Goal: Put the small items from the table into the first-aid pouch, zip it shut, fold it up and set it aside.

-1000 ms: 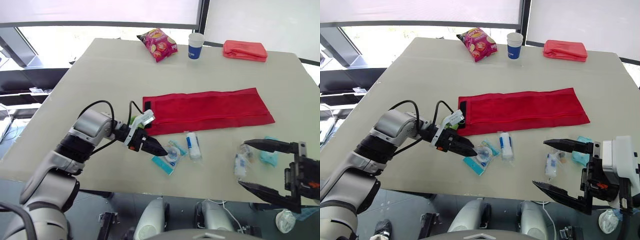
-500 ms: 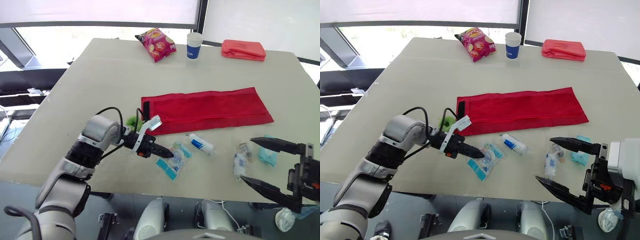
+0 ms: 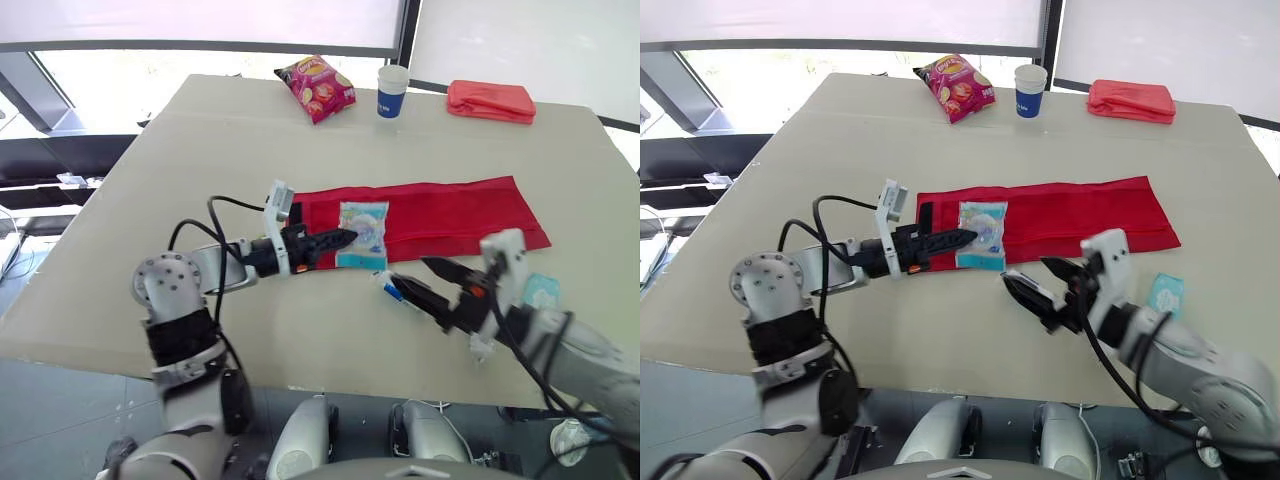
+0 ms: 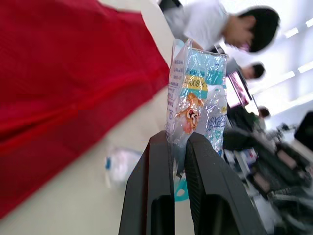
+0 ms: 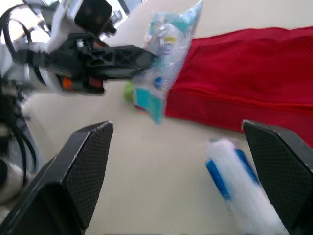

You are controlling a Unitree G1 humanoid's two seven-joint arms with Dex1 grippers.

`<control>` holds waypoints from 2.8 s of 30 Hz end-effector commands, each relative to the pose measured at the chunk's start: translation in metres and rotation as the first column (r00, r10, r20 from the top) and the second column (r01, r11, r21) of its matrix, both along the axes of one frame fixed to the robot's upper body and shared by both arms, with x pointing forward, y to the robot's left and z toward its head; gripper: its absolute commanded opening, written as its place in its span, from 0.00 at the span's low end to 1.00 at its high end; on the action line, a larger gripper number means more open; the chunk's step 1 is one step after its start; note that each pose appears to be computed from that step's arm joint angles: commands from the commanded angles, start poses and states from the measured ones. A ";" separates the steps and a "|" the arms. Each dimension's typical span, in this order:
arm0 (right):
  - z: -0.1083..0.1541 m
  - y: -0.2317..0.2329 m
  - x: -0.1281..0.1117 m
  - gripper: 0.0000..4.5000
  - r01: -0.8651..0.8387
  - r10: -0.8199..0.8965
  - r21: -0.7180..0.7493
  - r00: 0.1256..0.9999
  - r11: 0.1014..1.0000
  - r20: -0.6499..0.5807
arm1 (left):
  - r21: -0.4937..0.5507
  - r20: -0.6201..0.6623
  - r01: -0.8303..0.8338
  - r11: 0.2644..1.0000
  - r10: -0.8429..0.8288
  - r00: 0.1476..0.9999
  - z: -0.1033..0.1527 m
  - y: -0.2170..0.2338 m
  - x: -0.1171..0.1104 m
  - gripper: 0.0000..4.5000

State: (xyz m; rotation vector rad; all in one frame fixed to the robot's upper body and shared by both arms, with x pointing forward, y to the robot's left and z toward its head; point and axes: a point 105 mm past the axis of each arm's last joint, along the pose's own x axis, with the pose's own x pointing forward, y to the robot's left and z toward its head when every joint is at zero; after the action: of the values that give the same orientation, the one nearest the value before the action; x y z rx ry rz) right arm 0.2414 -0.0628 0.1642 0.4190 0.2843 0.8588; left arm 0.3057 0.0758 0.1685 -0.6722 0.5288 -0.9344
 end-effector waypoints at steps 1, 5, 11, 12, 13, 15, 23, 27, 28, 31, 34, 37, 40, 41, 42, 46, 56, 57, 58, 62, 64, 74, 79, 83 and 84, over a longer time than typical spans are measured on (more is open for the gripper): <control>0.004 0.006 0.013 1.00 0.036 -0.030 0.078 0.997 0.996 -0.077 | -0.020 0.035 -0.088 0.996 0.088 0.995 0.011 0.003 0.000 0.00; 0.016 0.007 0.030 1.00 0.082 -0.068 0.147 0.993 0.986 -0.100 | -0.053 0.024 -0.118 0.992 0.120 0.993 0.016 -0.003 -0.003 0.00; 0.031 0.011 0.033 0.48 0.098 -0.073 0.232 0.991 0.968 -0.115 | -0.087 -0.008 -0.126 0.988 0.126 0.992 0.019 -0.005 -0.009 0.00; 0.032 0.011 0.033 0.38 0.098 -0.073 0.235 0.991 0.967 -0.116 | -0.090 -0.015 -0.126 0.988 0.125 0.992 0.020 -0.005 -0.010 0.00; 0.034 0.012 0.033 0.26 0.105 -0.078 0.246 0.990 0.964 -0.117 | -0.089 -0.023 -0.123 0.988 0.121 0.992 0.021 -0.005 -0.011 0.00; 0.036 0.012 0.033 0.03 0.112 -0.085 0.255 0.989 0.960 -0.117 | -0.091 -0.043 -0.117 0.989 0.114 0.993 0.022 -0.004 -0.013 0.00; 0.042 0.009 0.031 0.00 0.129 -0.097 0.277 0.987 0.952 -0.125 | -0.050 -0.034 -0.034 0.998 0.032 0.999 0.030 0.003 -0.024 0.19; 0.040 0.001 0.027 0.00 0.141 -0.110 0.244 0.985 0.960 -0.135 | 0.154 0.086 0.003 0.988 -0.016 0.996 0.030 0.033 -0.021 0.49; 0.037 -0.003 0.026 0.00 0.148 -0.117 0.224 0.982 0.963 -0.146 | 0.244 0.145 0.008 0.970 -0.044 0.988 0.028 0.040 -0.018 0.64; 0.030 -0.013 0.023 0.00 0.168 -0.137 0.175 0.975 0.970 -0.178 | 0.460 0.303 0.009 0.888 -0.166 0.938 0.021 0.061 -0.002 0.72; 0.024 -0.023 0.020 0.00 0.197 -0.167 0.120 0.961 0.973 -0.219 | 0.700 0.400 0.011 0.714 -0.405 0.822 -0.001 0.075 0.024 0.72; 0.022 -0.028 0.020 0.00 0.225 -0.196 0.101 0.951 0.969 -0.237 | 0.765 0.414 0.007 0.644 -0.500 0.761 -0.009 0.073 0.051 0.72; 0.018 -0.031 0.020 0.00 0.254 -0.227 0.079 0.940 0.964 -0.254 | 0.834 0.395 0.014 0.551 -0.615 0.683 -0.019 0.067 0.065 0.72; 0.017 -0.031 0.020 0.00 0.261 -0.235 0.074 0.937 0.962 -0.257 | 0.843 0.394 0.010 0.538 -0.630 0.669 -0.021 0.065 0.069 0.72; 0.015 -0.031 0.019 0.00 0.269 -0.243 0.070 0.934 0.960 -0.262 | 0.857 0.392 0.003 0.515 -0.655 0.646 -0.023 0.063 0.074 0.72; 0.010 -0.029 0.016 0.00 0.299 -0.269 0.068 0.921 0.952 -0.282 | 0.894 0.374 -0.016 0.447 -0.728 0.575 -0.029 0.056 0.084 0.72; 0.000 -0.012 0.014 0.00 0.285 -0.255 0.050 0.913 0.957 -0.318 | 0.899 0.370 0.020 0.437 -0.783 0.500 -0.029 0.045 0.085 0.17; -0.002 -0.009 0.015 0.00 0.276 -0.248 0.040 0.912 0.960 -0.328 | 0.891 0.375 0.033 0.453 -0.776 0.508 -0.026 0.044 0.084 0.09; -0.005 -0.005 0.018 0.00 0.269 -0.242 0.036 0.910 0.962 -0.338 | 0.882 0.381 0.045 0.469 -0.766 0.517 -0.023 0.043 0.084 0.00; -0.018 0.011 0.031 0.00 0.262 -0.227 0.033 0.886 0.965 -0.405 | 0.853 0.397 0.081 0.516 -0.742 0.541 -0.014 0.040 0.082 0.00; -0.023 0.016 0.039 0.00 0.266 -0.226 0.031 0.872 0.964 -0.434 | 0.841 0.403 0.098 0.532 -0.737 0.543 -0.010 0.037 0.079 0.00; -0.037 0.034 0.058 0.00 0.283 -0.207 0.052 0.804 0.958 -0.558 | 0.816 0.440 0.104 0.569 -0.727 0.527 -0.001 0.024 0.067 0.00; -0.037 0.041 0.061 0.00 0.289 -0.186 0.079 0.776 0.954 -0.603 | 0.808 0.445 0.116 0.578 -0.728 0.522 -0.003 0.021 0.060 0.00; -0.036 0.048 0.066 0.00 0.288 -0.156 0.111 0.758 0.951 -0.633 | 0.799 0.449 0.122 0.589 -0.719 0.531 -0.006 0.021 0.055 0.00; -0.036 0.050 0.066 0.00 0.283 -0.146 0.116 0.755 0.952 -0.639 | 0.796 0.450 0.123 0.593 -0.715 0.535 -0.006 0.021 0.054 0.00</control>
State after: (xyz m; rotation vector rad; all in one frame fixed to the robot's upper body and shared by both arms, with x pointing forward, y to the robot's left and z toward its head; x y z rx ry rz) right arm 0.3057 -0.0180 0.1188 0.8907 0.7642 0.4558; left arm 0.3643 0.1044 0.1489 0.6437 0.3143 -1.2818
